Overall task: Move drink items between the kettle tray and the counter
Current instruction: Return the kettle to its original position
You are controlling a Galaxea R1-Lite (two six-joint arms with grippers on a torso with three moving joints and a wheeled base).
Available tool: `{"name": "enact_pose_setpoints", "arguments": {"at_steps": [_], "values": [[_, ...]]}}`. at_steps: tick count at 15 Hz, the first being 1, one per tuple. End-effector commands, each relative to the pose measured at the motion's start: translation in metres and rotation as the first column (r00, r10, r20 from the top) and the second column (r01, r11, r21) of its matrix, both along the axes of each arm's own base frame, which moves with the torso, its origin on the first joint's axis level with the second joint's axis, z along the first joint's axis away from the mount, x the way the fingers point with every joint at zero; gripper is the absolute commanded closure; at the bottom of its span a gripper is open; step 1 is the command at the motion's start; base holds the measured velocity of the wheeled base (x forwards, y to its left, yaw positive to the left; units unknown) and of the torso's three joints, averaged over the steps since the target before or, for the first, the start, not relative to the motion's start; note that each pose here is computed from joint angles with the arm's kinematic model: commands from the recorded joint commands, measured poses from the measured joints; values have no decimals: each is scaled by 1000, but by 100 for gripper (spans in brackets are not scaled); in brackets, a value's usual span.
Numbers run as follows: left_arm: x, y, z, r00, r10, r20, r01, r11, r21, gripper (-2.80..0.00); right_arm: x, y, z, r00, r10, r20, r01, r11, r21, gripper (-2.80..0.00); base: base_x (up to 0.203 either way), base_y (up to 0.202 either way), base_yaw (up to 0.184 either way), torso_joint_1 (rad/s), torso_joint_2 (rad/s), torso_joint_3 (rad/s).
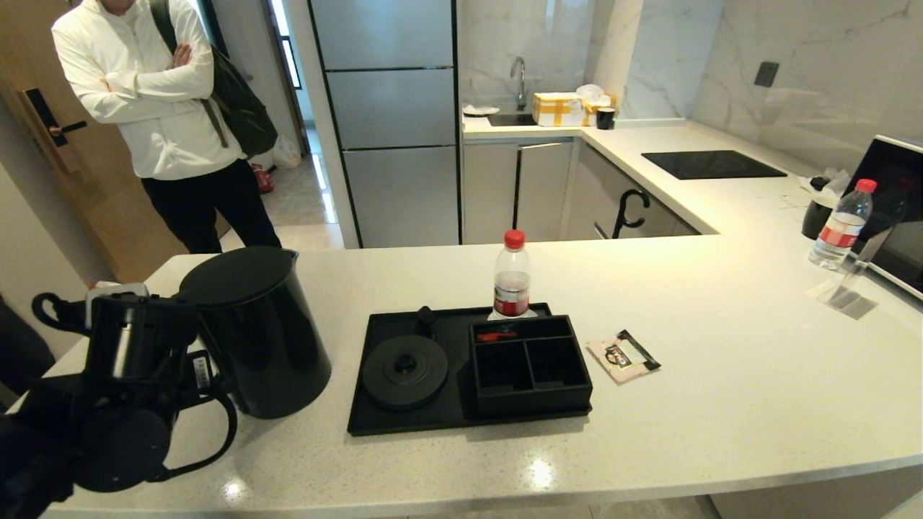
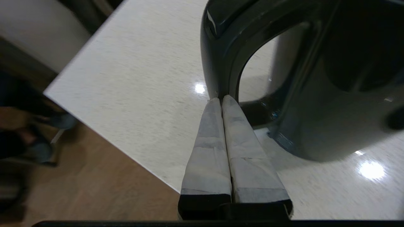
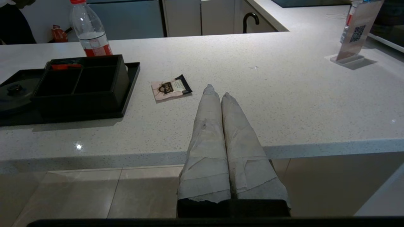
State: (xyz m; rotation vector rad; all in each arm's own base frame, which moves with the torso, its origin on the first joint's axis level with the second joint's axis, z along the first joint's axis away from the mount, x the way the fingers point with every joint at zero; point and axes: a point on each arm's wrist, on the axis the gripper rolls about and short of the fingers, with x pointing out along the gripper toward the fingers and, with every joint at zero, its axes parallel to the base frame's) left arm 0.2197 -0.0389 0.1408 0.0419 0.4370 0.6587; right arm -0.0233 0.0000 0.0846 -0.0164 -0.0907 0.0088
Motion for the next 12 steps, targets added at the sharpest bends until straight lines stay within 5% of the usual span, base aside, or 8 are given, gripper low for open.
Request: {"name": "enact_pose_setpoints", "arguments": {"at_steps": [1, 9, 10, 11, 12], "values": [[4, -1, -1, 1000, 29, -1, -29, 999, 23, 0, 3, 0, -9, 999, 1, -32, -1, 1000, -1, 0, 0, 0, 0, 0, 0, 0], [-15, -18, -4, 997, -70, -26, 71, 997, 36, 0, 3, 0, -8, 1000, 1, -31, -1, 1000, -1, 0, 0, 0, 0, 0, 0, 0], [-17, -19, -6, 997, -77, -33, 78, 996, 38, -36, 3, 0, -9, 999, 1, -32, -1, 1000, -1, 0, 0, 0, 0, 0, 0, 0], [-18, -19, -5, 996, -79, -32, 80, 996, 37, -280, 3, 0, -8, 1000, 1, -31, -1, 1000, -1, 0, 0, 0, 0, 0, 0, 0], [-22, -20, -1, 996, -90, -14, 91, 995, 33, -280, 3, 0, -8, 1000, 1, -31, -1, 1000, -1, 0, 0, 0, 0, 0, 0, 0]]}}
